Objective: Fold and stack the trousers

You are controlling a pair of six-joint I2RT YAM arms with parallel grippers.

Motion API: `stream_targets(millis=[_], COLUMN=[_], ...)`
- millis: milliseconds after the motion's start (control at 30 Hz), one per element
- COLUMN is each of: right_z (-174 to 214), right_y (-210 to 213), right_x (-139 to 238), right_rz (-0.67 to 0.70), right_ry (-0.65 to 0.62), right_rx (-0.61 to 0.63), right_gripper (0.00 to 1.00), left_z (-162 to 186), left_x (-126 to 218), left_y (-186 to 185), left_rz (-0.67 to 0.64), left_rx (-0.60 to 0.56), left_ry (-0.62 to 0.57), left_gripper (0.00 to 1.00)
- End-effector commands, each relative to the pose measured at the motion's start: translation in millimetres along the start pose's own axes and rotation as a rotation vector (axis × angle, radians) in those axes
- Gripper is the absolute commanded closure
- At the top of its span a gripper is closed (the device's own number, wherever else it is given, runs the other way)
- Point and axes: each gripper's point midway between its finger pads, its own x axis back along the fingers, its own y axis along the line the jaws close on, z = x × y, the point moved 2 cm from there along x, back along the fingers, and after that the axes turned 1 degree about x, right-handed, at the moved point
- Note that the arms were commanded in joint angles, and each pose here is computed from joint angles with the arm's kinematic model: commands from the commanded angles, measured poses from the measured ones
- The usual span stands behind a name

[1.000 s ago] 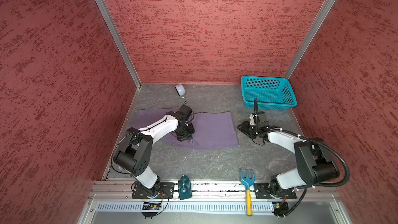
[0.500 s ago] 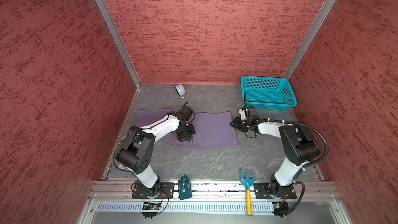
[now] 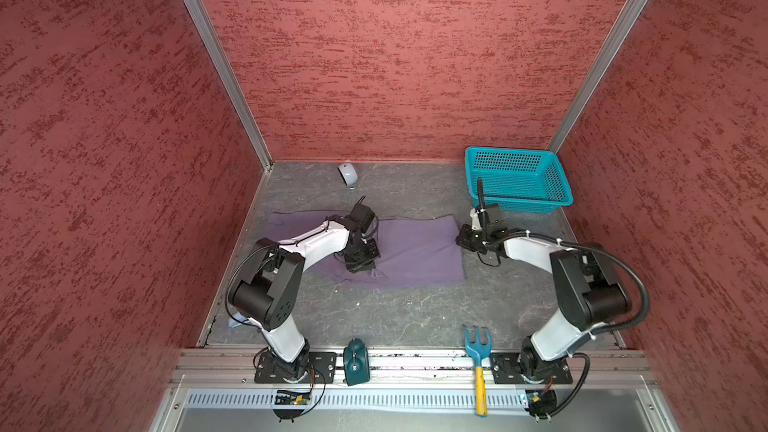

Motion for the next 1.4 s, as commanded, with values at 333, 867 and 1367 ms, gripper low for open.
stream_targets(millis=[333, 867, 1367], right_z=[-29.1, -78.7, -103.7], right_y=[-58.3, -80.5, -32.1], right_x=[65.5, 183.7, 241.0], right_rz=[0.263, 0.342, 0.261], right_ry=[-0.158, -0.311, -0.355], right_rx=[0.003, -0.162, -0.126], right_gripper=[1.0, 1.0, 1.0], left_z=[-6.4, -60.2, -66.3], left_x=[7.3, 87.2, 50.3], left_y=[-10.4, 66.1, 47.0], left_rz=[0.01, -0.016, 0.162], left_rx=[-0.032, 0.097, 0.108], left_ry=[-0.016, -0.231, -0.166], left_gripper=[0.62, 0.59, 0.49])
